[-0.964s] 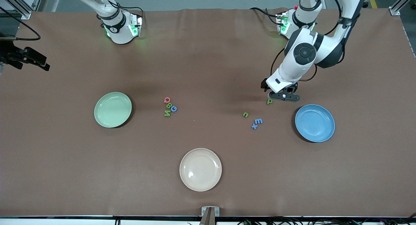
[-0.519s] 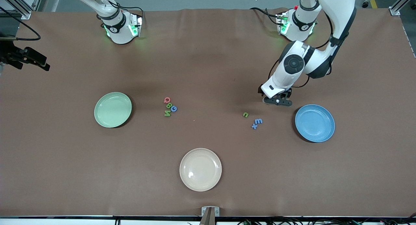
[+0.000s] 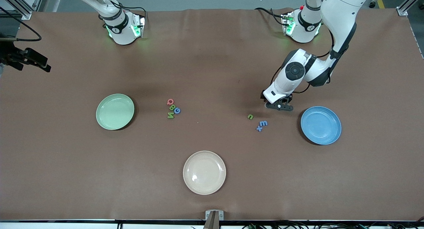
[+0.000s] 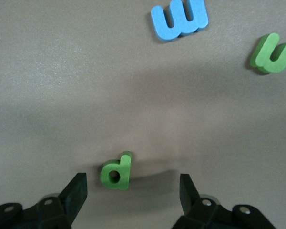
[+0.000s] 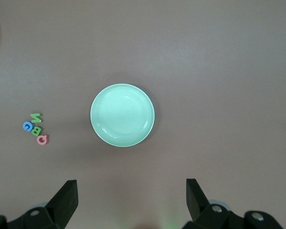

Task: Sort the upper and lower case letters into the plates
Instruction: 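Reach the left gripper to the green lowercase d and grasp it, then carry the green d into the blue plate and release it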

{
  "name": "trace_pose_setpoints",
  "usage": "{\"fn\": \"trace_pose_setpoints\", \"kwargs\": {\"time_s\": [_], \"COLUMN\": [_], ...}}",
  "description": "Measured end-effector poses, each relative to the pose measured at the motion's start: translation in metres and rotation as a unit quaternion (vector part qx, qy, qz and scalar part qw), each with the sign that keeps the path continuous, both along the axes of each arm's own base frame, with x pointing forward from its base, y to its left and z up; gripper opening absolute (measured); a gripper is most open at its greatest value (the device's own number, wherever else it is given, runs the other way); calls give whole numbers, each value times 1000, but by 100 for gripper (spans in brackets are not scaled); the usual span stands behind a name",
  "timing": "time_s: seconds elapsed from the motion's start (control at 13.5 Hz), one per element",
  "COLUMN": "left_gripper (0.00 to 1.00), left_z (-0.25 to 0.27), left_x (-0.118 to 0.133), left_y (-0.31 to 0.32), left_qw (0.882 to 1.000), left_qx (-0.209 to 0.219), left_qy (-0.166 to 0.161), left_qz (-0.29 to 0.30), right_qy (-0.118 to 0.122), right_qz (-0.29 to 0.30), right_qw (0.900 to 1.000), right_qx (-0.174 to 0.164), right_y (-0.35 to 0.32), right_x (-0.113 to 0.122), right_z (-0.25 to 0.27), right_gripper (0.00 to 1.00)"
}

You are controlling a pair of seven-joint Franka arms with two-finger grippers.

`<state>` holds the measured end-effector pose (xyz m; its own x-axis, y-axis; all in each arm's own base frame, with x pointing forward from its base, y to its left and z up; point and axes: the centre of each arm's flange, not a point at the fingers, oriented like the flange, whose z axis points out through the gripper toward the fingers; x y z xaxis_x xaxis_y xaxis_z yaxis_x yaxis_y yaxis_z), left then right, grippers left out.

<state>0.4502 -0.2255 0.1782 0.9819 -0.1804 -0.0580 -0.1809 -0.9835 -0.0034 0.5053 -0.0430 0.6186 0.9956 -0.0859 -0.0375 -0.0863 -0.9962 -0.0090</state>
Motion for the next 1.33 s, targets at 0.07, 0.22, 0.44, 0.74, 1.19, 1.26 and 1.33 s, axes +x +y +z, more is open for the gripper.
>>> {"fn": "trace_pose_setpoints", "kwargs": {"time_s": [0.07,0.22,0.44,0.74,1.19,1.26,1.33], "left_gripper": [85,79,65,53,29,28,28], "left_z": [0,-1,-2,-5,-3,-3,-2], "left_x": [1,3,4,3,4,4,5], "left_y": [1,7,10,10,6,6,6], "left_qw": [1000,1000,1000,1000,1000,1000,1000], "left_qx": [3,6,8,8,4,4,3], "left_qy": [-2,-4,-3,0,-6,-7,-9], "left_qz": [-4,-6,-5,-5,8,15,20], "right_qy": [0,0,0,0,0,0,-1], "right_qz": [0,0,0,0,6,12,15], "right_qw": [1000,1000,1000,1000,1000,1000,1000], "right_qx": [0,0,0,0,0,0,0], "right_y": [0,0,0,0,0,0,0], "right_x": [0,0,0,0,0,0,0], "right_z": [0,0,0,0,0,0,0], "right_gripper": [100,100,100,100,100,100,100]}}
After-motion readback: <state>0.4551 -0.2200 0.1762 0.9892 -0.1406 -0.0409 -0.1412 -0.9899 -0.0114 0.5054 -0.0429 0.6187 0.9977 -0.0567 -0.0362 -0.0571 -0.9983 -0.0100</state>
